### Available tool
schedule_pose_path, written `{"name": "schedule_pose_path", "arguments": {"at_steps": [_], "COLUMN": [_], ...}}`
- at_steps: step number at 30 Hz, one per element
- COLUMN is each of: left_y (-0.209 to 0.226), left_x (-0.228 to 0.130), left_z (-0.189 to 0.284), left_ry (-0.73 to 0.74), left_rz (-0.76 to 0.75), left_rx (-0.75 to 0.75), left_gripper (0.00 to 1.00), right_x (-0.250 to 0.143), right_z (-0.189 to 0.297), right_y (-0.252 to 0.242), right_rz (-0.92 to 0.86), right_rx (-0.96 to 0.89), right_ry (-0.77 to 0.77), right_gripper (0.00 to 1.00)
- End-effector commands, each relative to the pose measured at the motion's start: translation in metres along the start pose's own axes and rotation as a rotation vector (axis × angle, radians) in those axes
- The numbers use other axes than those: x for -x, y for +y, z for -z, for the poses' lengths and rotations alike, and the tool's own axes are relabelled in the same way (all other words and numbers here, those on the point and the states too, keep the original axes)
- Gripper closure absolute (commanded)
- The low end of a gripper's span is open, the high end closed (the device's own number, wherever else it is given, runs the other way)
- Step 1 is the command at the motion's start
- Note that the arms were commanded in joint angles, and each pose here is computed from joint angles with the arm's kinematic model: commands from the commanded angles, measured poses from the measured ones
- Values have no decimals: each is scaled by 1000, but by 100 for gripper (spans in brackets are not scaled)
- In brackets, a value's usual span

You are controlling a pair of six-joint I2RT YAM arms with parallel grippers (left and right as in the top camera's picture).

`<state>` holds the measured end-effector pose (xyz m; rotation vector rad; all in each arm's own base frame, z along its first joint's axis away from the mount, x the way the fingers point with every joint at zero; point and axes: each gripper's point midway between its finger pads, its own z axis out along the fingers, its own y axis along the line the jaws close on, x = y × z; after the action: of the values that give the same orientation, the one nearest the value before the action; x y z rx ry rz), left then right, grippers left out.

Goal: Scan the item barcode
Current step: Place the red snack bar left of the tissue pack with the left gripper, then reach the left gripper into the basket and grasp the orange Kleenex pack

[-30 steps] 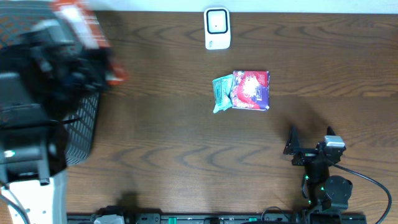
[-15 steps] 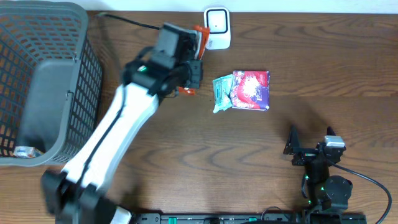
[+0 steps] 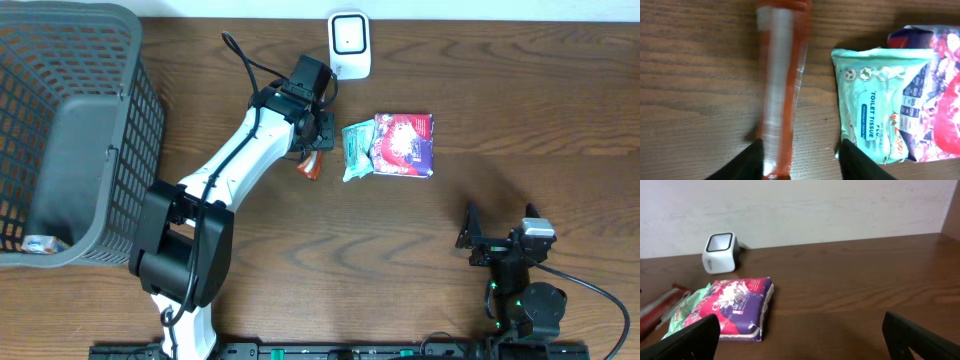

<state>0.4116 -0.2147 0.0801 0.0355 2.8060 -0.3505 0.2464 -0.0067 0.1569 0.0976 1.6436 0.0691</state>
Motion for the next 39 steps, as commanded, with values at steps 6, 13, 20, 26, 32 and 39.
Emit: {"name": "schedule_pose_path", "arguments": {"at_steps": [6,13,20,26,32,39], "left_y": [-3,7,92,195,275,325], "left_x": [9,37,35,9,-25,-49], "left_z": [42,157,270,318,320,316], "left_ry": [-57,-297,-561,-635,-544,-506], "left_rz": [18,54,212,441,655,909], "left_rx": [-31,-102,95,376,528,586], "left_gripper": [46,46,45,41,10,7], "right_x": [0,0,0,0,0,0], "right_z": [0,0,0,0,0,0], "right_y": [-2,-2,-2,-2,-2,-2], "right_rz": [9,9,9,9,9,9], "right_rx": [-11,-11,-11,-11,-11,-11], "right_ry": [-1,-1,-1,-1,-1,-1], "right_gripper": [1,1,1,1,1,1]}}
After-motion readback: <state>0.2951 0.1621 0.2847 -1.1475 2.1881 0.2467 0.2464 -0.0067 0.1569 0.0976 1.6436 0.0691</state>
